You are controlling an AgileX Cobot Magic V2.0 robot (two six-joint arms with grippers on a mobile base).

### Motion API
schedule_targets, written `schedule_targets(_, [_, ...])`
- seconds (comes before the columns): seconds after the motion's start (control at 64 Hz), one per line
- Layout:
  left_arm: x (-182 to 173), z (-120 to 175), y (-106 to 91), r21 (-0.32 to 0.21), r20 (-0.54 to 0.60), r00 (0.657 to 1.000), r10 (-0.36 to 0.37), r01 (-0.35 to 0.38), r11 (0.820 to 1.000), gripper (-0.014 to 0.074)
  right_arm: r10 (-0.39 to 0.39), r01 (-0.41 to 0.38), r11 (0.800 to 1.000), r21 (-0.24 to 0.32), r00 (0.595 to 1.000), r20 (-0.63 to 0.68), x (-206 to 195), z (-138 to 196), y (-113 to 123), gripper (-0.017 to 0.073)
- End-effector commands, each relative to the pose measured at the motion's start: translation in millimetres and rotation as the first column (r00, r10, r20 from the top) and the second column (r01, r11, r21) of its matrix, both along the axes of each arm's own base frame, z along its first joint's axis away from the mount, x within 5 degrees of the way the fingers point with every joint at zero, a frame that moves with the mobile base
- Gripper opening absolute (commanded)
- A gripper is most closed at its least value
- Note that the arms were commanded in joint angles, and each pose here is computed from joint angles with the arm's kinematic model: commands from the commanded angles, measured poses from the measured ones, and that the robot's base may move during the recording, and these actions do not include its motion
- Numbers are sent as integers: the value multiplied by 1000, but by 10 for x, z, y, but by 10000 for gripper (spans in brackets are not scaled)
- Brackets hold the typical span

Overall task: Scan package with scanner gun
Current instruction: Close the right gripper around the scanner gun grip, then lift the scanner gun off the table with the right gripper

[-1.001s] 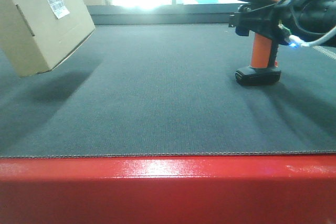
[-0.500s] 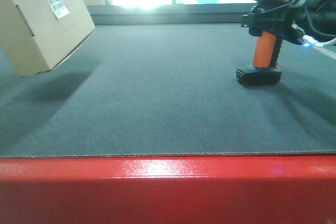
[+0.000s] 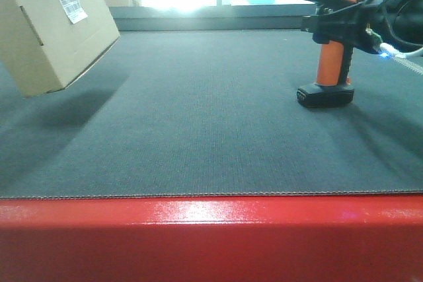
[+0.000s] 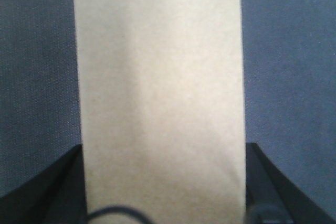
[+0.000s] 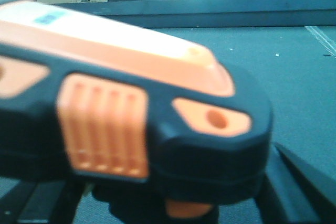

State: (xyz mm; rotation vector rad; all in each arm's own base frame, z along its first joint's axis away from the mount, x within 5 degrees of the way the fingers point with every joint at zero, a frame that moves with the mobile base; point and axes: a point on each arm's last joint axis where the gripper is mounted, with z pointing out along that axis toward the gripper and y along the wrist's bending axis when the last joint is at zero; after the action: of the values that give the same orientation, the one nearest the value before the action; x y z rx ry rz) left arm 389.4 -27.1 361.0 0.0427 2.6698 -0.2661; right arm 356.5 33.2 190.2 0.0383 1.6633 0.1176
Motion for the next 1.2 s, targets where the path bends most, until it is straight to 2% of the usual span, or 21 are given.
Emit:
schedule_targets(0.0, [-30,105,6,-16,39,999,6,-6,1000,155,-3,2,1000,4,999,35,-9,50,-15,409])
schedule_targets(0.156, [-30,105,6,-16,39,999,6,-6,1000,155,-3,2,1000,4,999,35,-9,50,-15,261])
schedule_targets(0.297, [-30,105,6,-16,39,999,6,-6,1000,155,-3,2,1000,4,999,35,-9,50,-15,190])
schedule_targets(0.5, [-30,105,4,-18,39,999,6,-5,1000,155,9,-9,1000,-4,999,47,-12,71,-5,181])
schedule_targets(0.657, [-32,113,-30,-57,38,999,2,1,998,155,95,-87,994,-65,988,122,-62,270,64,184])
schedule_targets(0.751, [-32,114,-33,-61,37,999,1,1,998,155,104,-93,993,-74,983,148,-87,426,74,184])
schedule_targets(0.829, [-32,114,-31,-59,37,999,1,1,998,165,106,-88,989,-116,980,168,-89,541,73,184])
schedule_targets(0.907, [-32,113,-27,-55,37,999,4,-2,998,196,116,-72,970,-234,977,180,-61,673,74,184])
schedule_targets(1.048, [-32,113,-27,-60,34,999,14,-12,998,216,108,-61,949,-308,984,139,19,741,66,184])
schedule_targets(1.188, [-32,112,-26,-65,32,999,24,-21,998,213,88,-27,933,-359,984,157,57,801,47,184])
